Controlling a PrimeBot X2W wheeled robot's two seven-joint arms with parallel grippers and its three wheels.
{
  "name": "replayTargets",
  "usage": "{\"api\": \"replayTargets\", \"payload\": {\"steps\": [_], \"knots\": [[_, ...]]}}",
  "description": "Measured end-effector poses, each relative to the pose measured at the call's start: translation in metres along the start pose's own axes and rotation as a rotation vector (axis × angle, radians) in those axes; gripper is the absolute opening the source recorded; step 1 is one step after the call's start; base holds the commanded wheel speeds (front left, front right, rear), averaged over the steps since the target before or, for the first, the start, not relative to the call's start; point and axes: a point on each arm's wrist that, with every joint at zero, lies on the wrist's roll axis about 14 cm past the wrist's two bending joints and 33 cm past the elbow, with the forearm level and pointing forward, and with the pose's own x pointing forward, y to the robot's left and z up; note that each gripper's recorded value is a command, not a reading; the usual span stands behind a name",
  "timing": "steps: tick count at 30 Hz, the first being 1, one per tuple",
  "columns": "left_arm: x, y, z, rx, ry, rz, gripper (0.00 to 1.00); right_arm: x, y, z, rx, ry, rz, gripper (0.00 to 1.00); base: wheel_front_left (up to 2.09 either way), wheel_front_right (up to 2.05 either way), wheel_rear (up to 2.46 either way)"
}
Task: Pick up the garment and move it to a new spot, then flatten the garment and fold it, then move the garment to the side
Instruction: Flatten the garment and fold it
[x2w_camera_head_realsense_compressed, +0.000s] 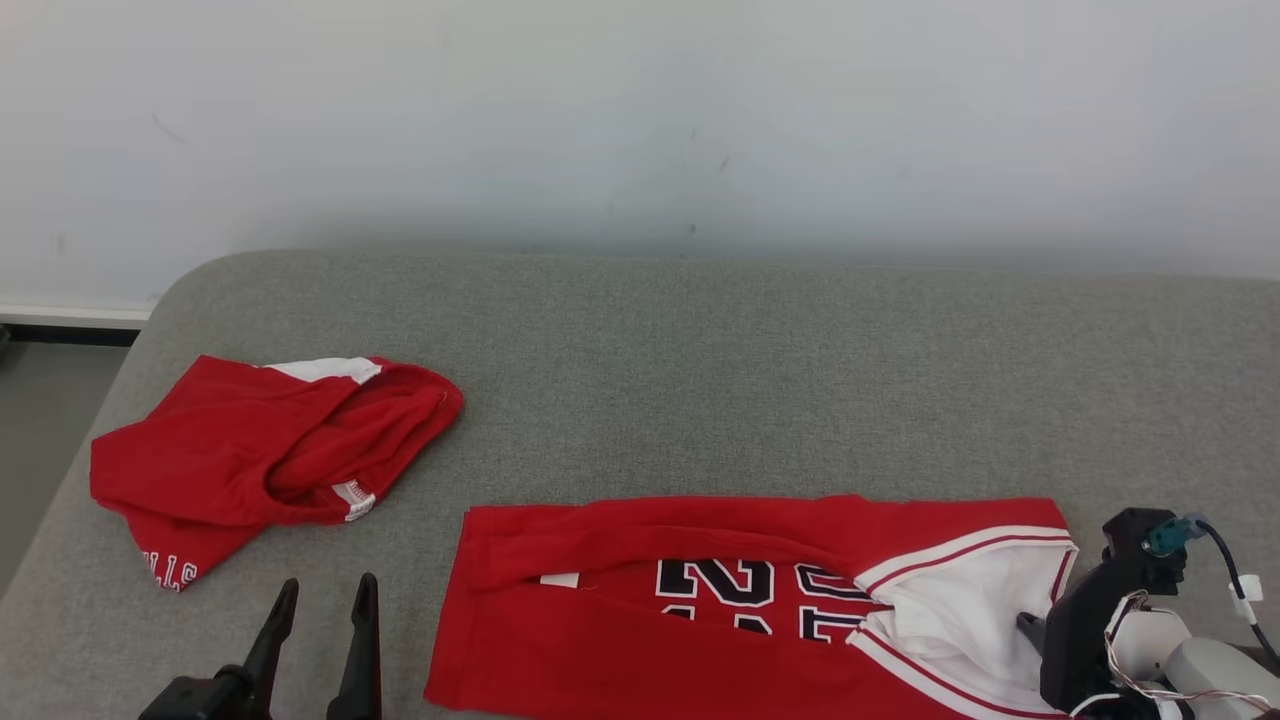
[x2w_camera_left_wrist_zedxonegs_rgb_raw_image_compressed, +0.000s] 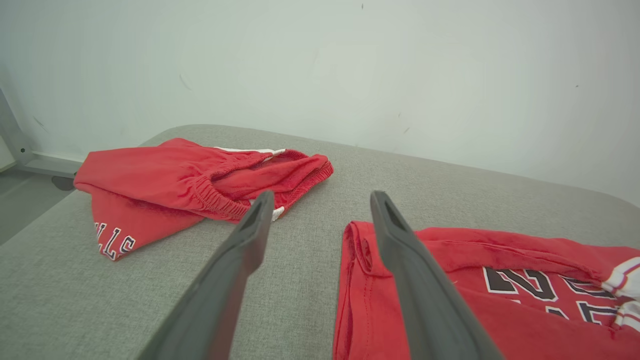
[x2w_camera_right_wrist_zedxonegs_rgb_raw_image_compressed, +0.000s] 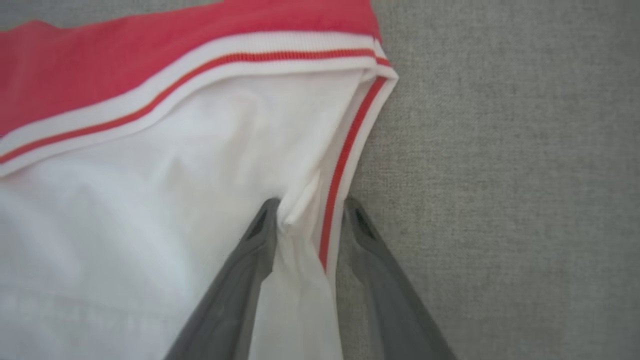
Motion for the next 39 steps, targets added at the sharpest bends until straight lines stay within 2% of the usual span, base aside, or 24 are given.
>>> {"api": "replayTargets", "payload": {"steps": [10,20,25,29,35,39], "knots": [[0.001,0.007,-0.002,0.003,0.008,0.019,1.0,0.003,0.003,0.014,-0.021,-0.01,0.017,0.0,0.0,0.0,0.0],[0.009,-0.003,-0.004,-0.002,0.014,-0.011,1.0,-0.019,-0.07,0.044,-0.015,-0.097,-0.144,0.0,0.0,0.0,0.0],[0.012,-0.009,-0.006,-0.003,0.019,-0.027,1.0,-0.025,-0.081,0.044,-0.011,-0.11,-0.166,0.0,0.0,0.0,0.0],[0.013,-0.014,-0.007,-0.011,0.021,-0.04,1.0,-0.027,-0.07,0.05,0.004,-0.137,-0.105,0.0,0.0,0.0,0.0],[0.014,-0.02,-0.009,-0.012,0.027,-0.059,1.0,-0.032,-0.009,0.073,0.023,-0.212,0.128,0.0,0.0,0.0,0.0],[0.014,-0.027,-0.011,-0.017,0.033,-0.074,1.0,-0.04,0.012,0.078,0.007,-0.216,0.205,0.0,0.0,0.0,0.0]]}}
